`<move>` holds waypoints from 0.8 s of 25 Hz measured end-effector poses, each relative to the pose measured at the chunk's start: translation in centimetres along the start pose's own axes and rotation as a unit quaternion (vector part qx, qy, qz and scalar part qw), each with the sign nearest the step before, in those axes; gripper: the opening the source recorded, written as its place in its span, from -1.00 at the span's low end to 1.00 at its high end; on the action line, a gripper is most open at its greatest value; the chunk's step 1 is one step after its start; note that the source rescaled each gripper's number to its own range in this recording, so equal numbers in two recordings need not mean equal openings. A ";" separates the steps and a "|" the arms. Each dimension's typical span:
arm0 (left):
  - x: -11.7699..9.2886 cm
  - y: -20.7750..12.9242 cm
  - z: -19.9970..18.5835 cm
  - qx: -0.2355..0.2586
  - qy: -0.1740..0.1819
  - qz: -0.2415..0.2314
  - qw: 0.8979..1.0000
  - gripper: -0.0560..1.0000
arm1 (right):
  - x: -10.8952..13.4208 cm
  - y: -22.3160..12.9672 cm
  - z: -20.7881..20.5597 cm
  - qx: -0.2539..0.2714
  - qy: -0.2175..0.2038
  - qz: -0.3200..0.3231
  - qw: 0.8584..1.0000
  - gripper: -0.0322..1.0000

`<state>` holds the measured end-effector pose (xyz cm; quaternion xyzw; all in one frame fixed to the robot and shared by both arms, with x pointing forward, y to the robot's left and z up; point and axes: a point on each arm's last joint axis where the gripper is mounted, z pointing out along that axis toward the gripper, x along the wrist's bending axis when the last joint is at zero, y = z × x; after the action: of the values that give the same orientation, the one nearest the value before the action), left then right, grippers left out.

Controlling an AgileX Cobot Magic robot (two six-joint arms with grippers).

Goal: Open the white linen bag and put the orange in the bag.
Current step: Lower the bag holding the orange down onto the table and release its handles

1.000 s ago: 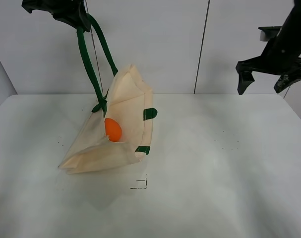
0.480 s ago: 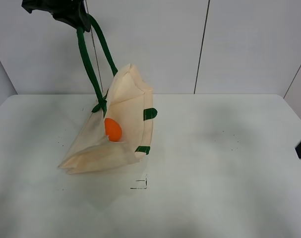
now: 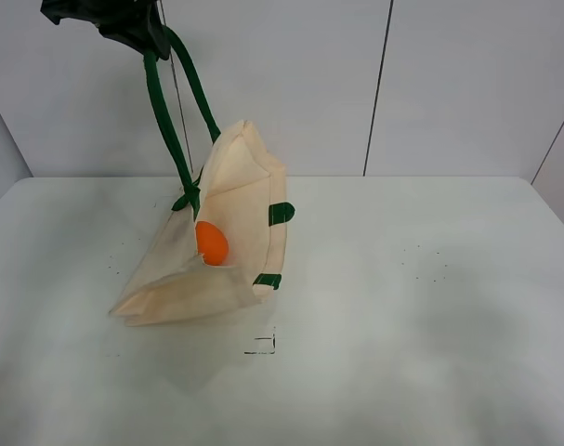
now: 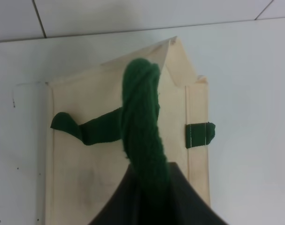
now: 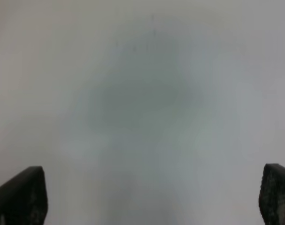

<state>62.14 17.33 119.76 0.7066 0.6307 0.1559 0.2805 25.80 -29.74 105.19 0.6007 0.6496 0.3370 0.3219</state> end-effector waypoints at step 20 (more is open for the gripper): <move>0.1 -2.4 10.0 0.095 -0.008 0.001 0.995 -0.83 | 0.0 -1.2 -1.9 -0.078 -0.001 -0.001 0.997 1.00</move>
<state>65.94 15.54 110.36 0.7317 0.6398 0.0902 0.2171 23.55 -29.88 105.29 0.5736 0.6213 0.3857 0.3690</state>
